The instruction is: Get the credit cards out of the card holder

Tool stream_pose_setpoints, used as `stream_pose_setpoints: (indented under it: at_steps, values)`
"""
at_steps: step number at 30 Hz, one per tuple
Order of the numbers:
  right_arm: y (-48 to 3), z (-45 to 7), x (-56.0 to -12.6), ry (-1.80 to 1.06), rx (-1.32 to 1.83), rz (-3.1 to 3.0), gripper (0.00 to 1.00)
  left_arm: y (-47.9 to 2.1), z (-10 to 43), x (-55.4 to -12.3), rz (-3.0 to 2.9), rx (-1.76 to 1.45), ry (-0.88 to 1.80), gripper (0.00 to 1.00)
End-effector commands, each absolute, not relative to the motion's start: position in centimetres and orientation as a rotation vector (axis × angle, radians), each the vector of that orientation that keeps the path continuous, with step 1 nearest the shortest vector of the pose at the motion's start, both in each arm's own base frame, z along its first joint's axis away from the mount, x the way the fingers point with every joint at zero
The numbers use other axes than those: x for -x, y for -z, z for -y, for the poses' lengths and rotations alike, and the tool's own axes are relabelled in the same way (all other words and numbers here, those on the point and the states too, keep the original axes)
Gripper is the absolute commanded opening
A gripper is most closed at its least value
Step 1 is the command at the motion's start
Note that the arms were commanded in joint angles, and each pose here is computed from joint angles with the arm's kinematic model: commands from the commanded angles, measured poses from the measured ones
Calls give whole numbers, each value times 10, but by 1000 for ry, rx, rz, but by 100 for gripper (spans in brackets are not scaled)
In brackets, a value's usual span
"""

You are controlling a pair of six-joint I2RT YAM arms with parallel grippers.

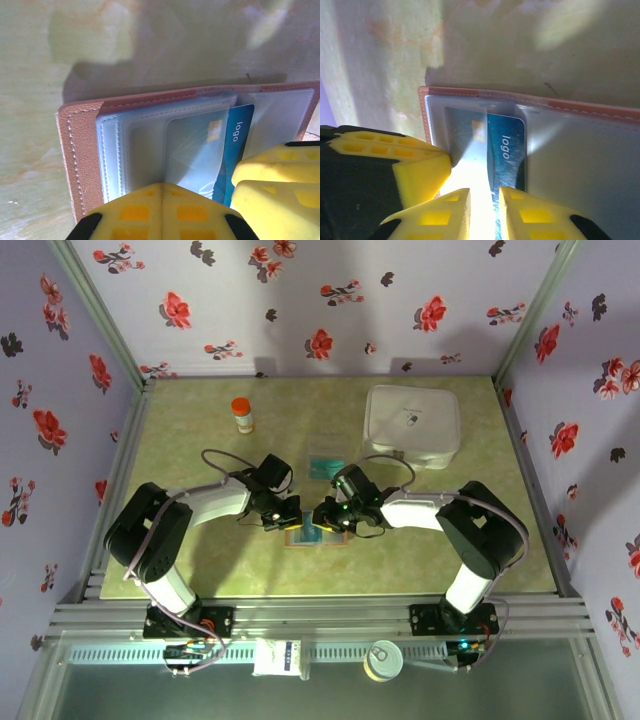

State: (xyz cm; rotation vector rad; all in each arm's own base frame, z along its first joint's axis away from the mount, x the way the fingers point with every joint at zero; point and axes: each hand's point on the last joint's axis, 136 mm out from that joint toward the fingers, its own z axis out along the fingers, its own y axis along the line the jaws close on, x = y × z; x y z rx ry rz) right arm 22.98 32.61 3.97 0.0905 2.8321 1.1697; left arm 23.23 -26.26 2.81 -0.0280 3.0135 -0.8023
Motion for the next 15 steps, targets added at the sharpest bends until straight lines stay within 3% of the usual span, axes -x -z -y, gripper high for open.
stream_pose_setpoints:
  at_steps: [1,7,15]
  values:
    - [-44,-329,-230,-1227,-108,-2811,20,-21,259,-230,-3048,25,743,0]
    - [-40,-327,-230,-1220,-121,-2815,16,-21,259,-231,-3048,25,742,0]
    - [-42,-316,-230,-1166,-132,-2809,24,-20,259,-230,-3052,25,740,0]
